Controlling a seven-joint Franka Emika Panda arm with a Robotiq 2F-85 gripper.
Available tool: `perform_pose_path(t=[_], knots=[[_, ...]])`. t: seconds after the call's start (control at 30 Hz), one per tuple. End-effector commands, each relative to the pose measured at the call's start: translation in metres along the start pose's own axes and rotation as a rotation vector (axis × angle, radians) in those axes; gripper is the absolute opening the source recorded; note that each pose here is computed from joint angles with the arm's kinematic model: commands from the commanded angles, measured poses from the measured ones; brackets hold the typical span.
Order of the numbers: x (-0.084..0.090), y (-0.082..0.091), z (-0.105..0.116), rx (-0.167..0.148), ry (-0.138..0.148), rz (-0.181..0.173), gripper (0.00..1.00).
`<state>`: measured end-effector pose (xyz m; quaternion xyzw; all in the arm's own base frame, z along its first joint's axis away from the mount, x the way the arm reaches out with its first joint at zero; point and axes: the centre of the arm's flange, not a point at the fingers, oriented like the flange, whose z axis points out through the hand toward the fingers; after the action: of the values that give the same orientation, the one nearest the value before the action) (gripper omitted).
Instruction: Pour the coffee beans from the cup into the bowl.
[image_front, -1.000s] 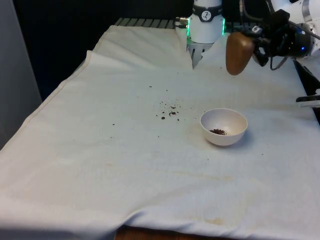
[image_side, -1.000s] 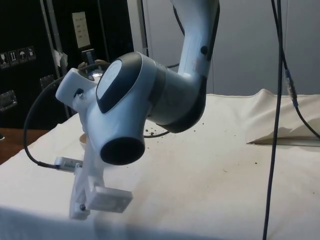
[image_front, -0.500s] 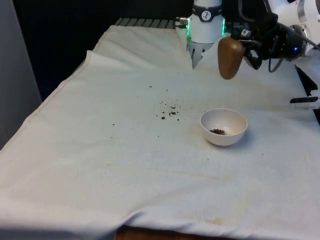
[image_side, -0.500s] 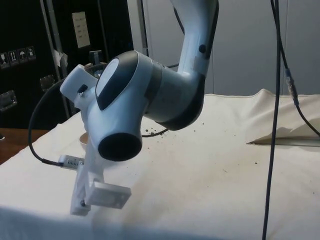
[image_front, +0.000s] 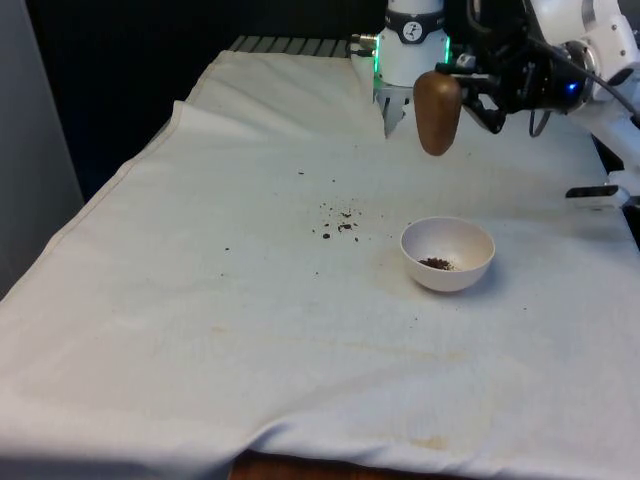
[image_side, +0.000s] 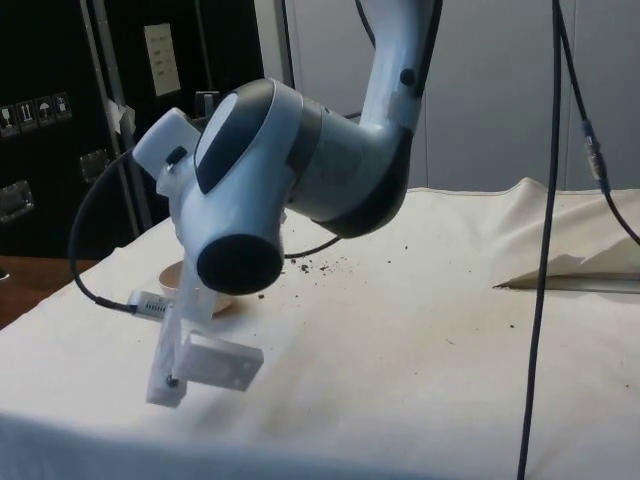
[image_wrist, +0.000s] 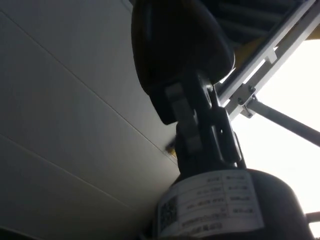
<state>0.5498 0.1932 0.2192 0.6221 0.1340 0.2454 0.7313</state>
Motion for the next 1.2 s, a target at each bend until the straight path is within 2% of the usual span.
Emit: perform_pose_path(t=[0.0,0.07,0.2,0.23,0.27,0.3,0.5,0.53,0.6,0.77,0.8,0.83,1.03,1.07,1.1,1.17], knots=[[-0.002,0.001,0.002,0.02,0.002,0.007,0.0],[-0.005,0.003,0.004,0.029,-0.007,0.02,0.0],[-0.012,0.003,0.008,0.044,-0.02,0.023,0.0],[-0.01,0.001,0.007,0.025,-0.023,0.022,0.0],[-0.012,0.001,0.008,0.027,-0.027,0.022,0.0],[-0.016,0.003,0.01,0.05,-0.026,0.02,0.0],[-0.027,0.003,0.019,0.075,-0.043,0.003,0.0],[-0.025,0.003,0.018,0.058,-0.046,0.005,0.0],[-0.03,0.002,0.023,0.085,-0.048,-0.003,0.0],[-0.032,0.0,0.026,0.112,-0.063,-0.002,0.0],[-0.032,0.0,0.027,0.097,-0.067,-0.003,0.0],[-0.033,0.0,0.028,0.121,-0.07,0.001,0.0],[-0.034,-0.002,0.03,0.153,-0.09,0.009,0.0],[-0.034,-0.002,0.03,0.136,-0.089,0.007,0.0],[-0.034,-0.002,0.031,0.164,-0.097,0.013,0.0],[-0.034,-0.003,0.031,0.175,-0.103,0.017,0.0]])
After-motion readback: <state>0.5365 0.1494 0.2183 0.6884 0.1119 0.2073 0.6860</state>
